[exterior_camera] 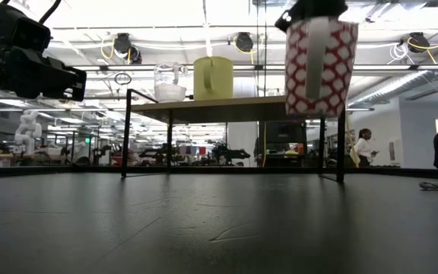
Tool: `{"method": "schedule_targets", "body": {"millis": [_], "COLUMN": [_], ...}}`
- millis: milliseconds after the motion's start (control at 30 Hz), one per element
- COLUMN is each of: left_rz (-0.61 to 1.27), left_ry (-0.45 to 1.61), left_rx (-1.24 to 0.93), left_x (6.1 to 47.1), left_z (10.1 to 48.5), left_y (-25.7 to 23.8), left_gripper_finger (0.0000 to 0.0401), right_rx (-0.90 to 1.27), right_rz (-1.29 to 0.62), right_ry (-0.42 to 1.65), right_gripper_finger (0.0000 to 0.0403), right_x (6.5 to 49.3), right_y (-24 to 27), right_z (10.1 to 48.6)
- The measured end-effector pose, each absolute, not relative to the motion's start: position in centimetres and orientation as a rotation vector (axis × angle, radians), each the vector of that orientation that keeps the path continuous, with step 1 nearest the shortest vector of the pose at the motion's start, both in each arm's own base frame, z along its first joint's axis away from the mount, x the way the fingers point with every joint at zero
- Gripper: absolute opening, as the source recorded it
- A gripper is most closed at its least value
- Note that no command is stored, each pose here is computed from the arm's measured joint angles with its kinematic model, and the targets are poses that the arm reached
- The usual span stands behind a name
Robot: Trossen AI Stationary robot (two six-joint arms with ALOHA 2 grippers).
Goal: Stack small to large cups/mugs on shelf
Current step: Put the red mug on the shelf
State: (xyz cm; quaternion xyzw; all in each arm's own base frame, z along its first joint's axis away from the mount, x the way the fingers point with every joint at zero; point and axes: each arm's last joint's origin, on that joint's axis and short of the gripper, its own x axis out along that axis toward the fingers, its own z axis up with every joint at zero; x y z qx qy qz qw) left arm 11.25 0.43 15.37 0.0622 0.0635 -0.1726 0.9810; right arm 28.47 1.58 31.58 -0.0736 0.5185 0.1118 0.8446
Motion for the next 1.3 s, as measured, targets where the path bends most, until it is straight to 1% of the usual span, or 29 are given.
{"method": "schedule_targets", "body": {"millis": [233, 533, 700, 1300], "left_rz": [-0.348, -0.349, -0.349, -0.352], "left_ry": [0.127, 0.125, 0.130, 0.148], "left_rx": [0.134, 0.144, 0.143, 0.141], "left_x": [11.2, 11.2, 11.2, 11.2], "left_z": [15.4, 15.4, 15.3, 15.1], "left_y": [0.4, 0.4, 0.4, 0.4], "left_gripper_finger": [0.0033, 0.0033, 0.0033, 0.0033], "right_rx": [-0.144, -0.078, -0.087, -0.055], "right_rz": [0.232, 0.167, 0.184, 0.248], "right_ry": [1.089, 1.235, 1.288, 1.188], "right_gripper_finger": [0.0003, 0.0002, 0.0001, 0.0000], "right_x": [28.6, 30.8, 31.8, 32.2], "right_y": [0.8, -2.0, -2.2, -1.9], "right_z": [33.7, 32.9, 32.5, 35.6]}}
